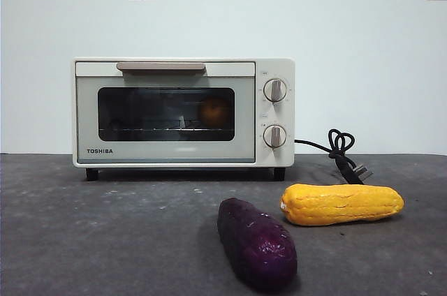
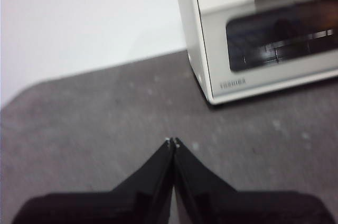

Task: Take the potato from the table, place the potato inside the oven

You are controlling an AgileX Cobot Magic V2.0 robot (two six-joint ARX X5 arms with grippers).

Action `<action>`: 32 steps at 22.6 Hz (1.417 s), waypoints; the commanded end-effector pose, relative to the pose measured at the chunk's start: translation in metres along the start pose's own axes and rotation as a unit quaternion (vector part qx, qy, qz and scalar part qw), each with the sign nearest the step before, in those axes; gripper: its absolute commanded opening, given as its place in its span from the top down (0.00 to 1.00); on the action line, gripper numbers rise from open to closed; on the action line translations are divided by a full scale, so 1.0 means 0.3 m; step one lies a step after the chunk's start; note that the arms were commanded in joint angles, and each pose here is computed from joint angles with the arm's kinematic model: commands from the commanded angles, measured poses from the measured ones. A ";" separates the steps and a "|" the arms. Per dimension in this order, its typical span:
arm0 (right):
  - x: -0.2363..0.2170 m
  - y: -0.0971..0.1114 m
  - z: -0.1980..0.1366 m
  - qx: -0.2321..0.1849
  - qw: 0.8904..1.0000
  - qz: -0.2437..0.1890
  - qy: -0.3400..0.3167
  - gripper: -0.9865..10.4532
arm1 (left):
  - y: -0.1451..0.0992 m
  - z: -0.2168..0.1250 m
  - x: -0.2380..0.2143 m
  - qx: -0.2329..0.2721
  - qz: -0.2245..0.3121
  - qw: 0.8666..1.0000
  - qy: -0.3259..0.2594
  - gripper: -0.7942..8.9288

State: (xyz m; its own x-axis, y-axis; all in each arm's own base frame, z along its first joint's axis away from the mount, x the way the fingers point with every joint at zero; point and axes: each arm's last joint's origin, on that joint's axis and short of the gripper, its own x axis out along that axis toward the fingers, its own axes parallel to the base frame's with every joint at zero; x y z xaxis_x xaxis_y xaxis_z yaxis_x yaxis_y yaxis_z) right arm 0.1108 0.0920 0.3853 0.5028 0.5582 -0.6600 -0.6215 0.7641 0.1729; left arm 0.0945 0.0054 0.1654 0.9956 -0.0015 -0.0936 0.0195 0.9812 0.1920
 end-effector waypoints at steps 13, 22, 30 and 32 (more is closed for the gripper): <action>-0.008 0.001 -0.004 0.000 1.000 0.000 -0.004 0.91 | -0.010 -0.057 0.008 -0.030 -0.006 0.998 0.048 0.92; -0.136 -0.062 -0.029 -0.022 0.981 -0.083 -0.172 0.91 | -0.010 -0.057 0.008 -0.030 -0.005 0.998 0.048 0.92; -0.020 -0.189 -0.314 -0.036 0.903 -0.223 -0.365 0.91 | -0.010 -0.057 0.008 -0.030 -0.005 0.998 0.048 0.92; 0.037 -0.212 -0.377 -0.028 0.895 -0.229 -0.383 0.91 | -0.010 -0.057 0.008 -0.030 -0.005 0.998 0.048 0.92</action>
State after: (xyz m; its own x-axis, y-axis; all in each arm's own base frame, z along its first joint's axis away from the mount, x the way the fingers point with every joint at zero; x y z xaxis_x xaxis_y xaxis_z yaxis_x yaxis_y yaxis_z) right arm 0.0841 0.0132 0.3025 0.9615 0.2689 0.0561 -0.2660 0.9625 -0.0540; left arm 0.0953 0.0055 0.1518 0.9854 -0.0016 -0.1704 0.0256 0.9900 0.1388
